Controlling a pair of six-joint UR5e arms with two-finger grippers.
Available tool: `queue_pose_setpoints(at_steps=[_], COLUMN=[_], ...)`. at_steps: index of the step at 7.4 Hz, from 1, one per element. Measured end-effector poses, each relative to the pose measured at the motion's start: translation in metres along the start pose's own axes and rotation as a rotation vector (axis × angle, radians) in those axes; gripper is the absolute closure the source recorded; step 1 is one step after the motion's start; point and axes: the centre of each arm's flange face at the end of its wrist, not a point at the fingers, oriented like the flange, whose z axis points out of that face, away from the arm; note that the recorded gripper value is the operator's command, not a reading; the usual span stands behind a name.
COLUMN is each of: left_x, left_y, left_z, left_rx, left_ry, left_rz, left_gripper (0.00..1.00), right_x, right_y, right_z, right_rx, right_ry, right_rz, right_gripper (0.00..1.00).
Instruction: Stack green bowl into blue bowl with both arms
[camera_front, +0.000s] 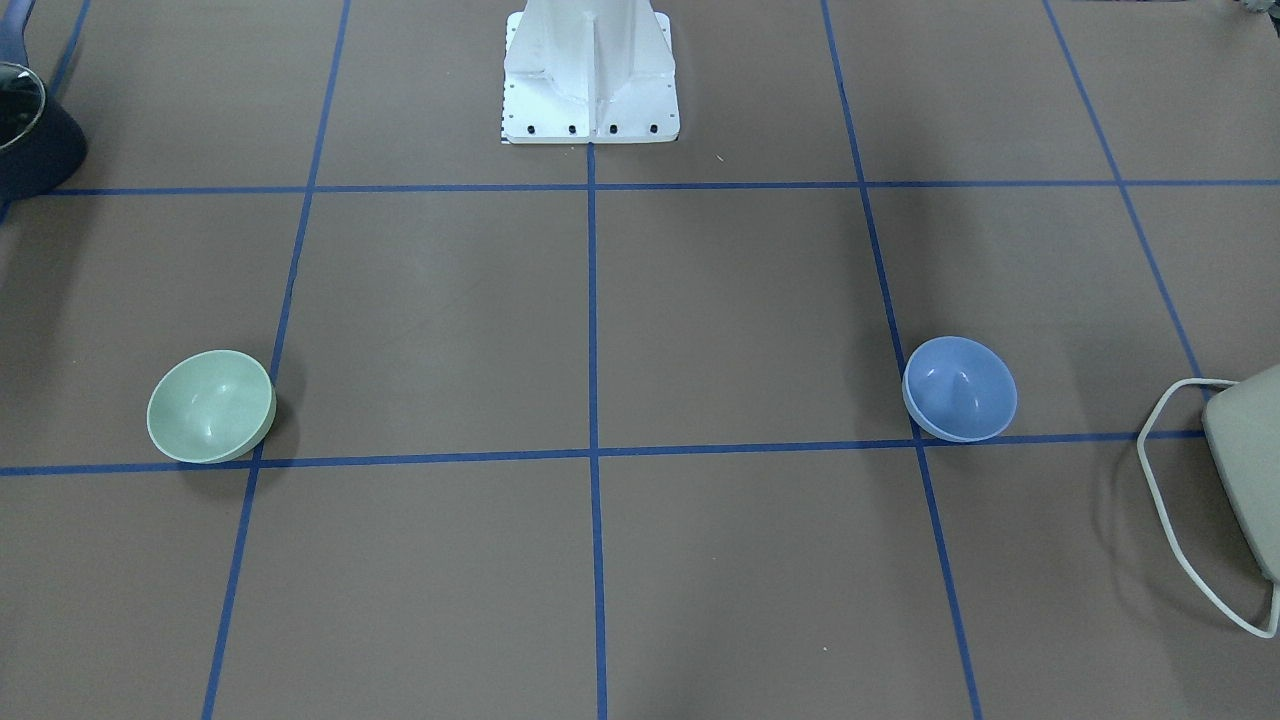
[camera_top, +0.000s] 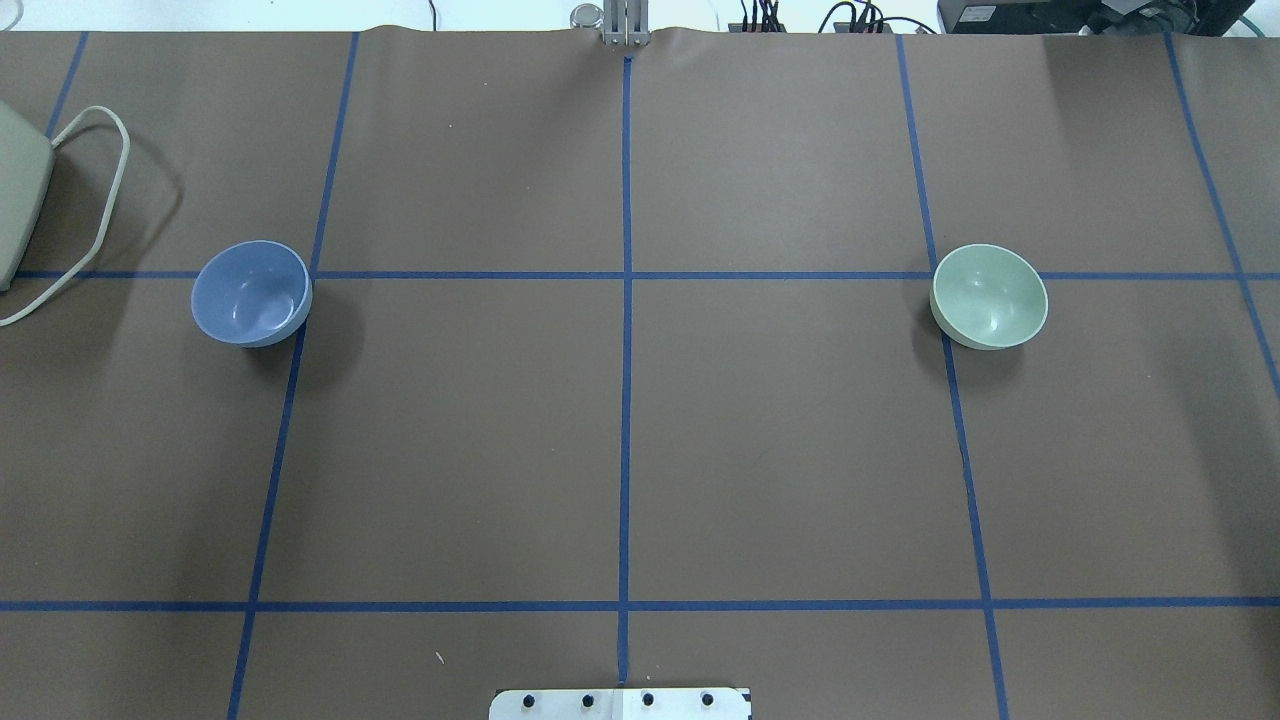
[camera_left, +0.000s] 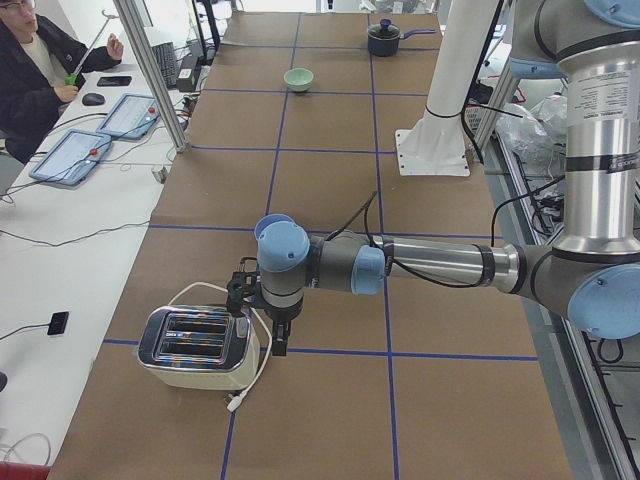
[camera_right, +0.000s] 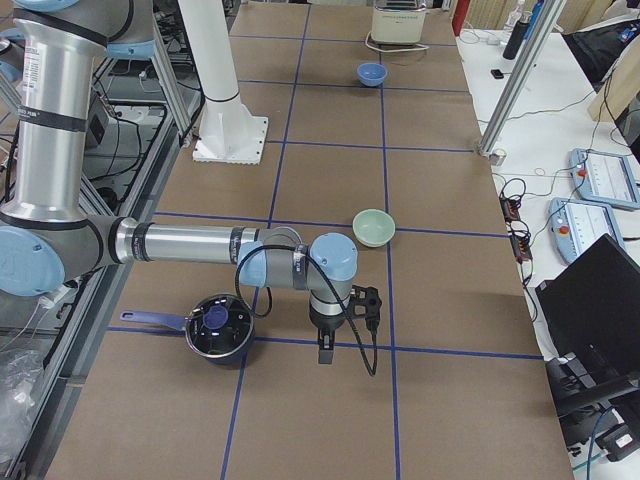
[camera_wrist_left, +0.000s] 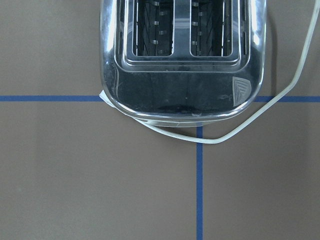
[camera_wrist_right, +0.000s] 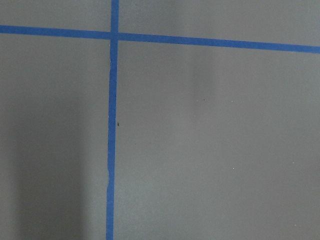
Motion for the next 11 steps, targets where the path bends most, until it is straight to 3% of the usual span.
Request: queue_pose_setpoints(at_steps=[1, 3, 5, 7, 9, 11], left_x=[0.004, 0.015, 0.034, 0.055, 0.090, 0.164], left_y=[-0.002, -0.011, -0.026, -0.040, -0.047, -0.053], left_z=[-0.005, -0.015, -0.030, -0.036, -0.018, 0.036], left_rx=[0.022, 0.106, 0.265, 0.336, 0.321, 0.220], left_ry=[0.001, 0.003, 0.014, 0.061, 0.127, 0.176], left_rz=[0.020, 0.097, 0.247, 0.347, 0.398, 0.315], left_gripper=[0.02, 0.02, 0.02, 0.02, 0.02, 0.02], right_x=[-0.005, -0.020, -0.035, -0.061, -0.122, -0.185], right_y=[-0.004, -0.018, -0.031, -0.055, -0.080, -0.095], right_z=[-0.004, -0.019, -0.038, -0.061, -0.071, -0.056], right_rx=[0.024, 0.152, 0.257, 0.310, 0.298, 0.271], right_ry=[-0.022, -0.057, -0.071, -0.131, -0.207, -0.189], right_rz=[-0.018, -0.115, -0.198, -0.223, -0.145, -0.080], right_gripper=[0.00, 0.00, 0.00, 0.00, 0.00, 0.00])
